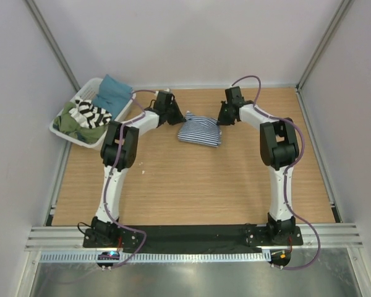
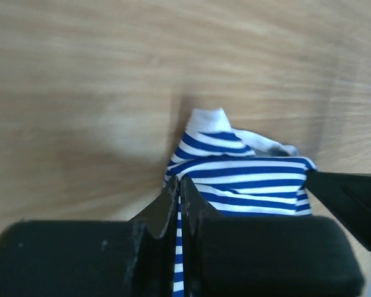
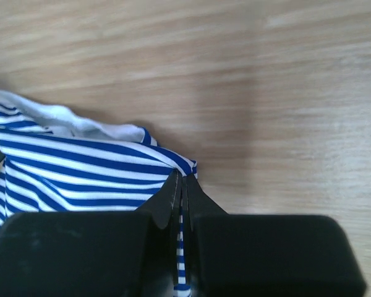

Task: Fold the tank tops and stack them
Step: Fold the tank top

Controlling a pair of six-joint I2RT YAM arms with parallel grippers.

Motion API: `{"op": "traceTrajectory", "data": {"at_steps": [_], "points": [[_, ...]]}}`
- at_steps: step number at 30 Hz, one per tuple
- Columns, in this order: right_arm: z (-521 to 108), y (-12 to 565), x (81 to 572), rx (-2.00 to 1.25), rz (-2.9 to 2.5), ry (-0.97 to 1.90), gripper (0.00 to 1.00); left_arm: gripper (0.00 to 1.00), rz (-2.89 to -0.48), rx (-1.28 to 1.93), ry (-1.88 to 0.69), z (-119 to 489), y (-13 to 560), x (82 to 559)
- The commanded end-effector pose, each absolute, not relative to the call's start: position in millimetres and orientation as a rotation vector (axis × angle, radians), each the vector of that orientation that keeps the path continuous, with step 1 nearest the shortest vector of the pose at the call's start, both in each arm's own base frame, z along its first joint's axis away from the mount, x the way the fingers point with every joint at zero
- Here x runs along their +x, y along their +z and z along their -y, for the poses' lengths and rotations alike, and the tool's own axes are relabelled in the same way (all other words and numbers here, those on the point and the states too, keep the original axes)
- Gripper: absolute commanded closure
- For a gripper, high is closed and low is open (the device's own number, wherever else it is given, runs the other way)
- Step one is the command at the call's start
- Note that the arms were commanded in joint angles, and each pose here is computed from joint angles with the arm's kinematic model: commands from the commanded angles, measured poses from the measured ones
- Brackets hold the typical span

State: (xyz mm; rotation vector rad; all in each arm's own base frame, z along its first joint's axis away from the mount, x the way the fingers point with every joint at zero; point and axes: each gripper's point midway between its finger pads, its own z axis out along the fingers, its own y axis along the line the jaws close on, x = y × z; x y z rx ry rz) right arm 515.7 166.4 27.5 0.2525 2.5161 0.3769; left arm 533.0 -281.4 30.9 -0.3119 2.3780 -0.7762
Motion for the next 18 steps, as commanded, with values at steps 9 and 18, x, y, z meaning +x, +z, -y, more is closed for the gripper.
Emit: {"op": "traceTrajectory", "data": {"at_steps": [9, 18], "points": [[-166.2, 47.4, 537.5, 0.269, -2.447, 0.394, 0.94, 0.97, -2.394, -0.237, -0.862, 298.1, 44.9, 540.4], [-150.7, 57.9, 525.6, 0.305, -2.443, 0.335, 0.58, 0.49, -2.305, -0.246, -0.812, 280.1, 71.4, 526.8]]}}
